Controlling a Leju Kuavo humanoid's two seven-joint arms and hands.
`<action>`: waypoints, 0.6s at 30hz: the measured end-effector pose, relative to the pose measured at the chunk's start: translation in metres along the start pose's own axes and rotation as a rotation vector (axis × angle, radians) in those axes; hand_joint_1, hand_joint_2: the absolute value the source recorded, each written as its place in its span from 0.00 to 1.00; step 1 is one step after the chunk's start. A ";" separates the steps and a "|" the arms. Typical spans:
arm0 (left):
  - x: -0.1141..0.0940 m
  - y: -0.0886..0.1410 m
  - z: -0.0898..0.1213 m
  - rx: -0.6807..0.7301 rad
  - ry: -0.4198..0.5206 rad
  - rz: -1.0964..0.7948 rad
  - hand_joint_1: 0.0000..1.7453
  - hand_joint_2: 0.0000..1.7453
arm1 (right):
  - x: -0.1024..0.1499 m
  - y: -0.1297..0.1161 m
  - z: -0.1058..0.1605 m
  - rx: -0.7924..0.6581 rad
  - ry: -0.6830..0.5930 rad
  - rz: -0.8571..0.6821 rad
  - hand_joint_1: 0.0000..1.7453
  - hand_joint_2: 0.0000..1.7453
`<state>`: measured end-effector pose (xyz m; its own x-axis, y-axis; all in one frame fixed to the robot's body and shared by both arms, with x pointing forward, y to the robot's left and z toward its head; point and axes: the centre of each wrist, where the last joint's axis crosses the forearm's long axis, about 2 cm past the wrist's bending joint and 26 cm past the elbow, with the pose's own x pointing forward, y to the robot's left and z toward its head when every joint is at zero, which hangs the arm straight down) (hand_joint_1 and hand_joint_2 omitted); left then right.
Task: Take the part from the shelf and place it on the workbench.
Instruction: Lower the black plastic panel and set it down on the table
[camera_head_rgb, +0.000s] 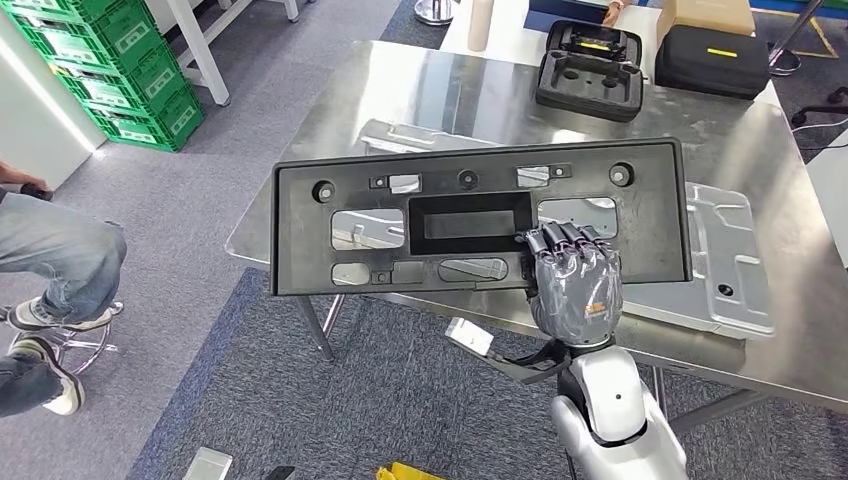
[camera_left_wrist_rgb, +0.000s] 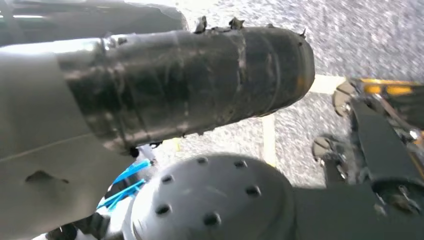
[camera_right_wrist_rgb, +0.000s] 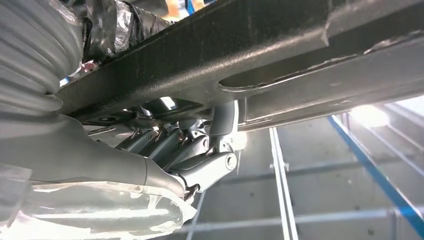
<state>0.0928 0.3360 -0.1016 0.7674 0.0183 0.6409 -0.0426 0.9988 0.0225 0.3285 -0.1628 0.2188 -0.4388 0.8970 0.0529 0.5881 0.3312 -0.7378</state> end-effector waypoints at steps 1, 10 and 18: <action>0.000 -0.001 0.000 -0.002 0.001 -0.001 0.00 0.00 | -0.002 0.001 -0.001 0.005 0.007 0.001 1.00 1.00; -0.001 -0.006 0.000 -0.020 0.007 -0.003 0.00 0.00 | -0.011 0.009 0.000 0.052 0.042 0.017 1.00 1.00; -0.002 0.001 0.001 -0.052 0.008 -0.017 0.00 0.00 | -0.031 0.008 -0.008 0.073 0.116 0.011 1.00 1.00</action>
<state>0.0902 0.3370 -0.1020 0.7730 0.0014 0.6344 0.0037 1.0000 -0.0067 0.3522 -0.1856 0.2169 -0.3490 0.9296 0.1190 0.5395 0.3031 -0.7856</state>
